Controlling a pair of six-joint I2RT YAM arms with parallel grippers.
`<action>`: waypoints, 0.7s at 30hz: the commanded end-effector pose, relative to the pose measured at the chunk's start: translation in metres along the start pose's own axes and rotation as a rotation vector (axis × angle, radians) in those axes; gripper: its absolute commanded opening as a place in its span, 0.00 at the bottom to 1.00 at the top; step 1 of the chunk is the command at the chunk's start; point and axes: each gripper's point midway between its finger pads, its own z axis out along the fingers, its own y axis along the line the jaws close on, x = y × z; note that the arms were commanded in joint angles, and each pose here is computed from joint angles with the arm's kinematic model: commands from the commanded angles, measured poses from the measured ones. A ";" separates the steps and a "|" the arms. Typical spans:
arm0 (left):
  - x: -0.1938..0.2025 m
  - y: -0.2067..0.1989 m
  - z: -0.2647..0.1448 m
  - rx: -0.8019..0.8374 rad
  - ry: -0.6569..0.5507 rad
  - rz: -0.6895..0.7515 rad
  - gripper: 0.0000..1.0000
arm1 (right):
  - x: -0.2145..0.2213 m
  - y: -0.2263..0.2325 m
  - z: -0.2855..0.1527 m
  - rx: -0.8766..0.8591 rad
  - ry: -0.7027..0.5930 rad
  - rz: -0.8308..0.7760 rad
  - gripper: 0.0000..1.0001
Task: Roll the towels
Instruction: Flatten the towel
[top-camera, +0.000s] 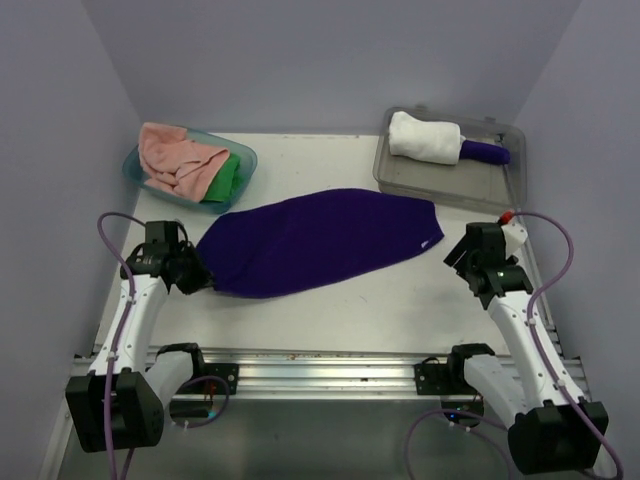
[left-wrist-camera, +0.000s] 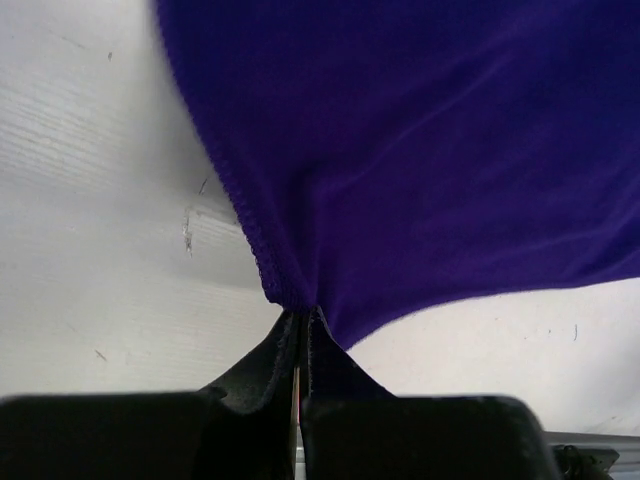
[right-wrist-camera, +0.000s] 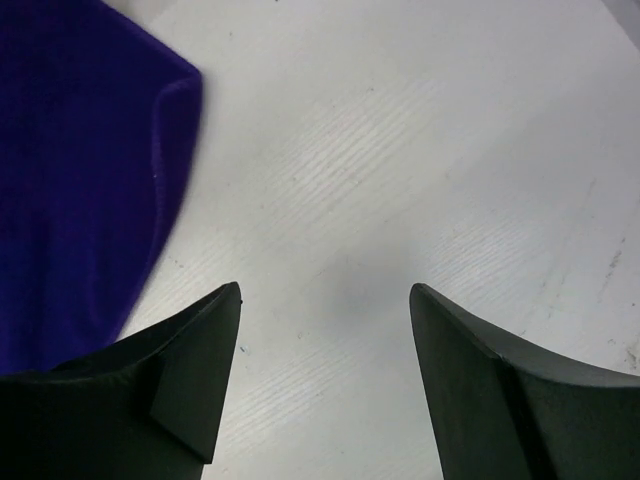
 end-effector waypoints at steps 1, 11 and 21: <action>-0.023 -0.012 -0.008 0.040 -0.091 -0.003 0.00 | 0.010 0.017 0.005 -0.048 0.076 0.006 0.72; -0.033 -0.011 -0.013 0.014 -0.118 -0.003 0.00 | 0.034 0.087 0.047 -0.253 0.279 -0.022 0.62; -0.034 -0.014 -0.014 0.029 -0.123 -0.009 0.00 | 0.026 0.115 0.093 -0.211 0.298 -0.074 0.65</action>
